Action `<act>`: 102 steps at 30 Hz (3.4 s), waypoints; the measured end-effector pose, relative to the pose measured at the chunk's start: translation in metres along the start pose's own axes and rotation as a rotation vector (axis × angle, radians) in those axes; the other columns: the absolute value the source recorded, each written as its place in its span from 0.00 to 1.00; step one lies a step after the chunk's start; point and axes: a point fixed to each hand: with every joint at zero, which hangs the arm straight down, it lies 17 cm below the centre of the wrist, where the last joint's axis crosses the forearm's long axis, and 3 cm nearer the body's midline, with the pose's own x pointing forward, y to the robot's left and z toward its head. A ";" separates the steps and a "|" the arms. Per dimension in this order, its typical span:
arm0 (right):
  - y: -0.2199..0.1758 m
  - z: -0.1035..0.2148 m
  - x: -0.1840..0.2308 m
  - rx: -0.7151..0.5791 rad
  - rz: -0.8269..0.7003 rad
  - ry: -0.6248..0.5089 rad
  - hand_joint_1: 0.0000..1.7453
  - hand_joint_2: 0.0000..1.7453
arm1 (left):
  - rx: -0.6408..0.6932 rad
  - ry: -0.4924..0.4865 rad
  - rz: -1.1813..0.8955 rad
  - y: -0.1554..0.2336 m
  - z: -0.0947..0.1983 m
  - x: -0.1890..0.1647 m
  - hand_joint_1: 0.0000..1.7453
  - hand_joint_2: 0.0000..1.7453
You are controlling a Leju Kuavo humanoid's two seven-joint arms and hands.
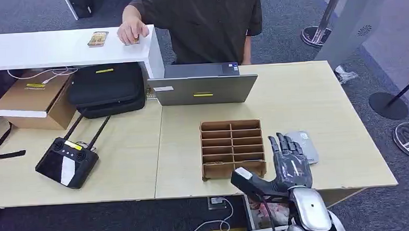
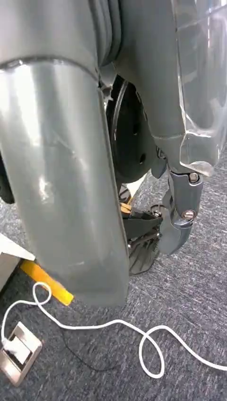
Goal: Pass the card to the sensor for recognition and then transmit it.
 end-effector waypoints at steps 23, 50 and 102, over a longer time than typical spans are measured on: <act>0.005 -0.005 0.009 0.012 -0.035 0.000 0.00 1.00 | -0.009 -0.010 -0.045 -0.004 0.000 0.003 0.00 0.00; 0.029 -0.001 0.013 0.073 -0.050 -0.002 0.00 1.00 | -0.027 -0.016 -0.076 -0.011 -0.001 0.010 0.00 0.00; 0.028 -0.015 0.030 0.040 -0.093 -0.002 0.00 1.00 | -0.010 -0.027 -0.146 -0.012 -0.002 0.017 0.00 0.00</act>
